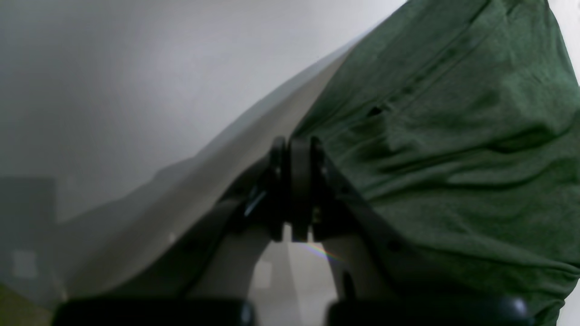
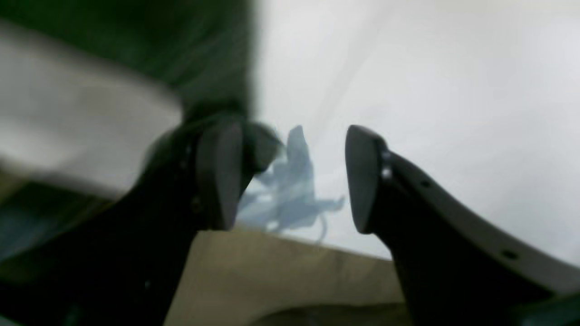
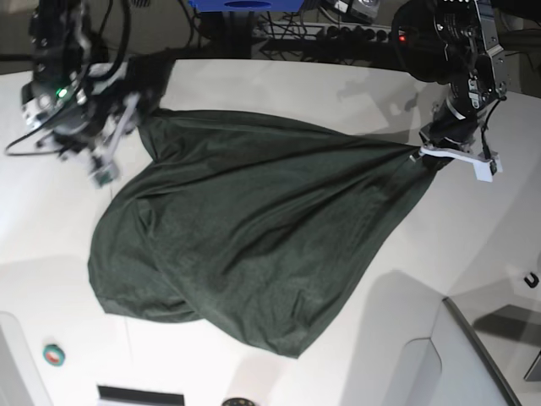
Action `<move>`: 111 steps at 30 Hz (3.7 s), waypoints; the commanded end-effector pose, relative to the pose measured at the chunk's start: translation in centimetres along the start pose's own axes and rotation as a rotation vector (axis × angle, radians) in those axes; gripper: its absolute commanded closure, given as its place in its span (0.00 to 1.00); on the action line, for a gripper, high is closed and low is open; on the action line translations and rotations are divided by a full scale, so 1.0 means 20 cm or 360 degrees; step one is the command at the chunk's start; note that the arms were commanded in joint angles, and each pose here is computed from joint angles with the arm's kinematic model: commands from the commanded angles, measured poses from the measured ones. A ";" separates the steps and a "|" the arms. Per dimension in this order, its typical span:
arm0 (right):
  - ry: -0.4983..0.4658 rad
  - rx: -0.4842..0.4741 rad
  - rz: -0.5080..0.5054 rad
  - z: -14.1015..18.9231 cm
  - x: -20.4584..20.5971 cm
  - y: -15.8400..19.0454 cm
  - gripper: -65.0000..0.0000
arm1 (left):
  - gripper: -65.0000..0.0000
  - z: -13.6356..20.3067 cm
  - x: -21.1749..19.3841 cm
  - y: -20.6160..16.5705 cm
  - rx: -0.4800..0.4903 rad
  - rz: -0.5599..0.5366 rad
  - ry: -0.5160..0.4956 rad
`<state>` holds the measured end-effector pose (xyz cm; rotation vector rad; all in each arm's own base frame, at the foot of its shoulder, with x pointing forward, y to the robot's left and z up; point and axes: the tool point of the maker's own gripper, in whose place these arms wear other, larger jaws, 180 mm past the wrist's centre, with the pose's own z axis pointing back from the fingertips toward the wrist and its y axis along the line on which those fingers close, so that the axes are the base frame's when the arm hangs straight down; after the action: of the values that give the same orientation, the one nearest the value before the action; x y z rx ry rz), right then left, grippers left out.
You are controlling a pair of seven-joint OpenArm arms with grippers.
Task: Layout the t-shirt on the table in an organized manner, then fold the t-shirt properly
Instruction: 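Lift the shirt with both grippers and shake it out flat, then lower the shirt and drag the right gripper's edge away from the left gripper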
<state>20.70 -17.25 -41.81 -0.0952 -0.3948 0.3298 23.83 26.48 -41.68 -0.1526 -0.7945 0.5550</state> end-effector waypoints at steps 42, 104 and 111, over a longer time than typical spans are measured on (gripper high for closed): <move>-0.0033 -0.0235 0.0152 0.09 0.30 -0.31 0.99 | 1.00 0.18 0.63 -0.73 -0.0529 -0.0168 -0.0571; 0.0193 -0.0538 0.0770 -0.01 0.10 -0.67 1.00 | 1.00 0.07 0.51 -0.63 -0.0195 -0.0662 -0.0482; 0.0306 -0.0069 0.0629 -0.33 -0.19 -0.22 1.00 | 1.00 0.00 0.12 -0.20 0.0048 -0.0640 -0.0159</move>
<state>20.53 -22.10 -49.26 -0.2148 -0.1725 0.7070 25.76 23.55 -40.43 0.0369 -0.8228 0.2018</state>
